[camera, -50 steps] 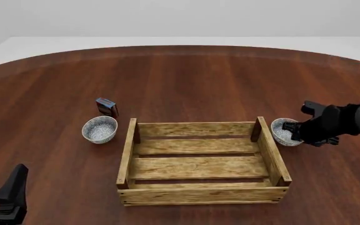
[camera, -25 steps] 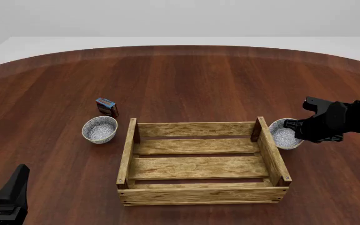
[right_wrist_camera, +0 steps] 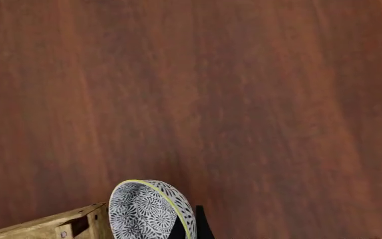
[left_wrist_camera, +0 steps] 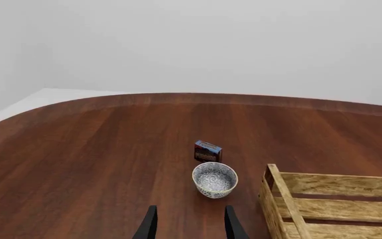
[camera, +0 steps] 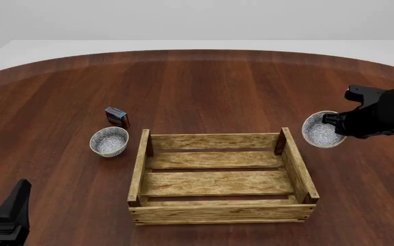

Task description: Stack the right bowl on the left bowl and place them in the tray.

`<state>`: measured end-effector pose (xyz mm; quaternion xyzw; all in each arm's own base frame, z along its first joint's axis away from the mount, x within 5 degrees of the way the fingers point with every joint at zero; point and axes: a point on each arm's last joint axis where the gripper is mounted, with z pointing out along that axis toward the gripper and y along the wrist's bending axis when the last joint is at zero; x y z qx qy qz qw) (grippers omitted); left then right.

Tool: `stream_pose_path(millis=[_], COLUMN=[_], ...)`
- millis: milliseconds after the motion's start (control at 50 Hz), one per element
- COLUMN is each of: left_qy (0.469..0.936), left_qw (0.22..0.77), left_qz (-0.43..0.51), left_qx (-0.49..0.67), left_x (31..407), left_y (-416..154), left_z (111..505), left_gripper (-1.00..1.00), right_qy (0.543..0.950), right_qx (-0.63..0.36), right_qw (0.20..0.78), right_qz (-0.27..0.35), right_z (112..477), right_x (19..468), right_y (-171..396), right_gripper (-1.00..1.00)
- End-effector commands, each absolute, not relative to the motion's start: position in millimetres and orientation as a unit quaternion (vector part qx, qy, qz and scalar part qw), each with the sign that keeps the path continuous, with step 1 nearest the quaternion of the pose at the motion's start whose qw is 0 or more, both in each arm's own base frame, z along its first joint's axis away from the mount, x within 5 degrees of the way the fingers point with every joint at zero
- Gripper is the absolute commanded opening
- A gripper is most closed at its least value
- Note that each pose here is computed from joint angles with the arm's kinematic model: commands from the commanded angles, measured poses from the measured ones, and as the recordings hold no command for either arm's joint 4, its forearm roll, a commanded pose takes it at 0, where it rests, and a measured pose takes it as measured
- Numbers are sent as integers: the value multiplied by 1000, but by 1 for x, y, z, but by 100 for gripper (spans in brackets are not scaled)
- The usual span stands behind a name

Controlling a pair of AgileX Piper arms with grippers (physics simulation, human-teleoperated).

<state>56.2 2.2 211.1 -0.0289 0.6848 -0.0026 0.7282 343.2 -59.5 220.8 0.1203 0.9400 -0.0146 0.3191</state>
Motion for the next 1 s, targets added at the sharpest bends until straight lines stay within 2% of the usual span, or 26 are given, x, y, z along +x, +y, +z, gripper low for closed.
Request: stream_pose_path(millis=[20,260,700,1000], left_qy=[684,684,683,679], left_qw=[729,729,730,734], left_qz=[-2,-2,-1,1], left_qx=[-30,-27,-26,-21], left_x=[56,56,56,56], left_y=[2,2,2,2], left_z=[211,211,212,213], left_gripper=[100,100,100,100], right_qy=[929,914,881,867], right_qx=[111,97,40,-6], right_qw=[352,394,467,487], right_qz=[-18,1,61,104], right_z=[259,297,342,349], right_x=[335,316,275,261], right_y=[-58,-33,23,57], right_gripper=[-100,-100,-100,-100])
